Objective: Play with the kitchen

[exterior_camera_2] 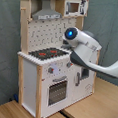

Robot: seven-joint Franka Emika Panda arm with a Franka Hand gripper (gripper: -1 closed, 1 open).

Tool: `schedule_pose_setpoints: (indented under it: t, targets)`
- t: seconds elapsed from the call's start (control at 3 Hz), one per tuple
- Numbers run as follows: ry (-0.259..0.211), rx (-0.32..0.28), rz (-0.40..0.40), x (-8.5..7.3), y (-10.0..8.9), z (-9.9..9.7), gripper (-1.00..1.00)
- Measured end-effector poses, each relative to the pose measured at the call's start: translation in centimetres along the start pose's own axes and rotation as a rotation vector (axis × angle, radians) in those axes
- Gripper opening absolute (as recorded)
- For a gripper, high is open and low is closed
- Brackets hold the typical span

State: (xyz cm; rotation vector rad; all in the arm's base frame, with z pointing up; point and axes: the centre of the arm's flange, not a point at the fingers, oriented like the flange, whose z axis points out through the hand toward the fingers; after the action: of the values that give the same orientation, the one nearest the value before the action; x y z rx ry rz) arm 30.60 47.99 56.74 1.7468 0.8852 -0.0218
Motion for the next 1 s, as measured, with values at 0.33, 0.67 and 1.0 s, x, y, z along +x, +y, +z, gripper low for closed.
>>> schedule_pose_setpoints:
  t: [0.33, 0.67, 1.0]
  targets:
    - [0.02, -0.141, -0.015, 1.7, -1.7, -2.3, 1.0]
    - [0.059, -0.255, -0.049, 3.4, -2.7, -3.6, 1.0]
    - [0.118, -0.361, -0.083, 5.2, -3.0, -4.6, 1.0]
